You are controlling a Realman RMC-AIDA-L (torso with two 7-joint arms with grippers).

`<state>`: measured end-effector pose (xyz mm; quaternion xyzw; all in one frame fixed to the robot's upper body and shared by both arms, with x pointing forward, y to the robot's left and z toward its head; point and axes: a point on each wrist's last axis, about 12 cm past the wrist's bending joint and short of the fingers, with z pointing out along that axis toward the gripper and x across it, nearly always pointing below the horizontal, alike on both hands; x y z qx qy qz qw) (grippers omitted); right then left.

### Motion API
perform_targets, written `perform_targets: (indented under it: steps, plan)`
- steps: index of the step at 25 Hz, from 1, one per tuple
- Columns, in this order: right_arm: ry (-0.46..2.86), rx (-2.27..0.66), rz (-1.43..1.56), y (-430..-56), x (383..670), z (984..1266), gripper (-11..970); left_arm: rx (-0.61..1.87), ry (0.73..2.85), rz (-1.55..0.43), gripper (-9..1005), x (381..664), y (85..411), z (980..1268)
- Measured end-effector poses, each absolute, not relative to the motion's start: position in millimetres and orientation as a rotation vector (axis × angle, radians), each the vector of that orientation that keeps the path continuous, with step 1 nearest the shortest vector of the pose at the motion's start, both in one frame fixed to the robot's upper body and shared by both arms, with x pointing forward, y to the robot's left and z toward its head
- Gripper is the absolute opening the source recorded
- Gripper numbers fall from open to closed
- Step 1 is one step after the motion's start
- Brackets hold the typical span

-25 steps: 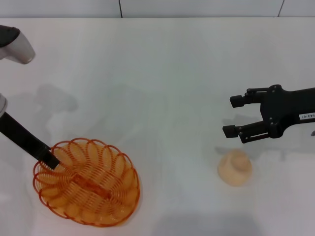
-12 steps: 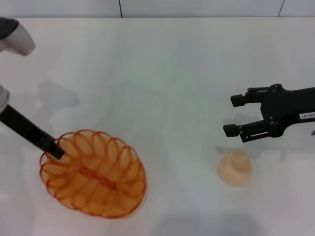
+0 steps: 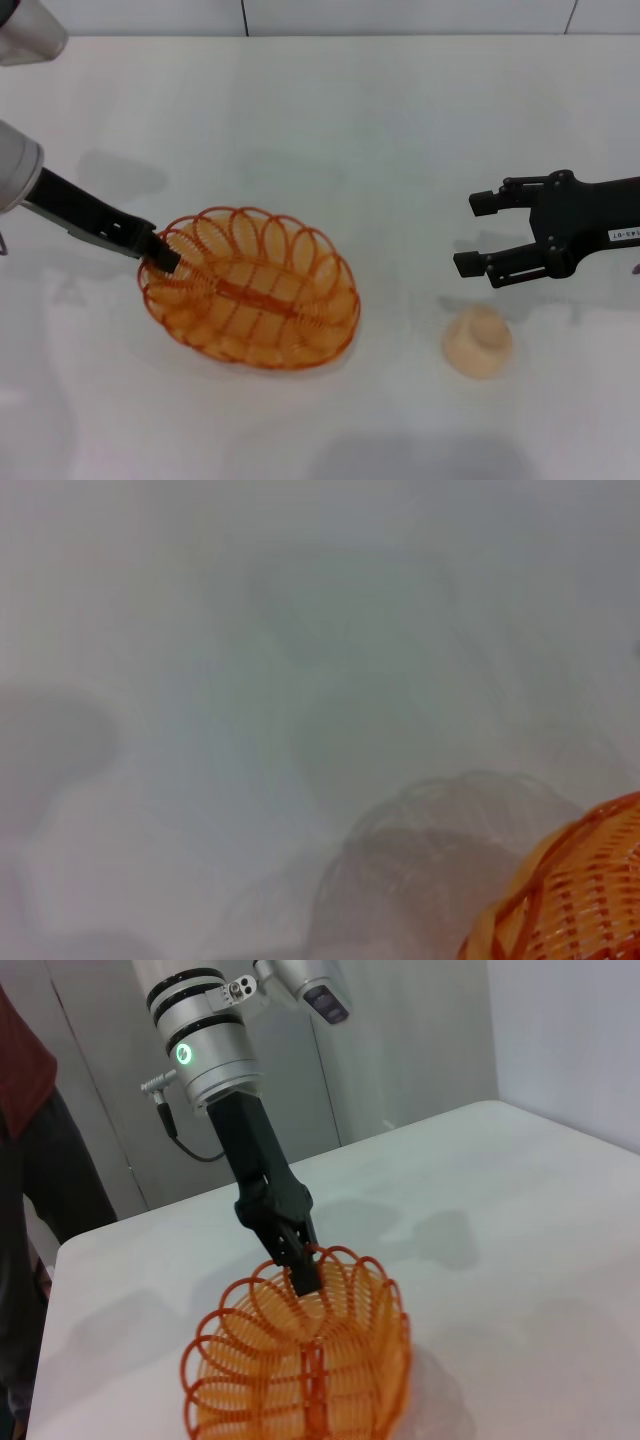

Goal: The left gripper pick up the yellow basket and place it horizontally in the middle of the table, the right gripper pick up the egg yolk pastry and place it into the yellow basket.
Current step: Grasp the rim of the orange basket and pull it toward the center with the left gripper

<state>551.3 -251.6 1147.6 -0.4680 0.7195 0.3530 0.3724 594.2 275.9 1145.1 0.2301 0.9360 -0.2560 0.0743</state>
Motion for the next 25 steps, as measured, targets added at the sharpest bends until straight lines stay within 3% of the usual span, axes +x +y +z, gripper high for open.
perform_targets:
  steps: [13, 25]
  plan:
    - [1.831, -1.191, 0.908, -254, 552, 1151, 858, 0.359, 2.799, -0.838, 94, 603, 270, 1141]
    - [1.819, -1.217, 0.927, -252, 549, 1153, 858, 0.286, 2.796, -0.940, 109, 603, 259, 1129]
